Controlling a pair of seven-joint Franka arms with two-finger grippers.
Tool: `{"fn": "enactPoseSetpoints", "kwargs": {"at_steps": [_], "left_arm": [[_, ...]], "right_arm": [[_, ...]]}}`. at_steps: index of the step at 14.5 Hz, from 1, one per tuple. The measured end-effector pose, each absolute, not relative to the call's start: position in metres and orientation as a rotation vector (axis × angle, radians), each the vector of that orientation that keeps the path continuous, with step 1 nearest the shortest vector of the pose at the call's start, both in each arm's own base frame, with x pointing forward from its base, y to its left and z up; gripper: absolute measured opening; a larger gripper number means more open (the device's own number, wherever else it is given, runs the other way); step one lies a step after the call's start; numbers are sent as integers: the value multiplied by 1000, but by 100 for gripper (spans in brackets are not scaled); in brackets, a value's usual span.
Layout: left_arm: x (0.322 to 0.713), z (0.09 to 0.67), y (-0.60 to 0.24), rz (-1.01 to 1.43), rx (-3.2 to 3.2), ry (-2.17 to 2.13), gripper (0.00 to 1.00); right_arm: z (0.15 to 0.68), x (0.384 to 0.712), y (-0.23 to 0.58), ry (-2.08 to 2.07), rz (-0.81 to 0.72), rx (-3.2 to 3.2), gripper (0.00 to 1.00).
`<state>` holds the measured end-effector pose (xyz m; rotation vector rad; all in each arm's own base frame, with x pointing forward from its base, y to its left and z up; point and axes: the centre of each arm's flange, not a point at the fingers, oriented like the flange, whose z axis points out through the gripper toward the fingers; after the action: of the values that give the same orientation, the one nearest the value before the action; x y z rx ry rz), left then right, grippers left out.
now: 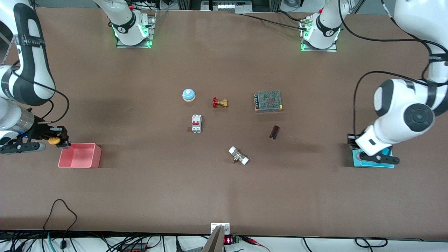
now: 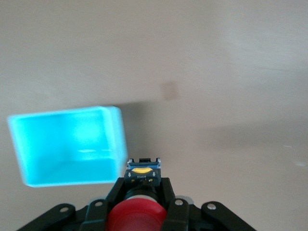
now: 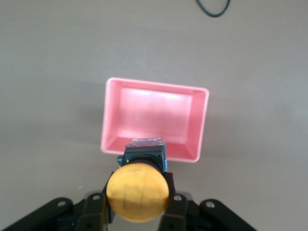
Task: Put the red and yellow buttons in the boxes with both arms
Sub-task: 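Carry yellow button to pink box while the left gripper carries red to cyan, then lower yellow button into pink box while the left gripper lowers red into cyan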
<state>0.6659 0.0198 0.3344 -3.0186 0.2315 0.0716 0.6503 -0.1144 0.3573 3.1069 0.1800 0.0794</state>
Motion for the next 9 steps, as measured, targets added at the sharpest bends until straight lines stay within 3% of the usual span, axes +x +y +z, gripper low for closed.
{"fn": "enactPoseSetpoints", "kwargs": {"at_steps": [5,9], "left_arm": [[673,288,96,95,-3032,132,34],[670,263,112,131,-3043,102,34]], "right_arm": [[311,665,-110,199,112,3092,40],[271,670,-110,188,125,3093,40]]}}
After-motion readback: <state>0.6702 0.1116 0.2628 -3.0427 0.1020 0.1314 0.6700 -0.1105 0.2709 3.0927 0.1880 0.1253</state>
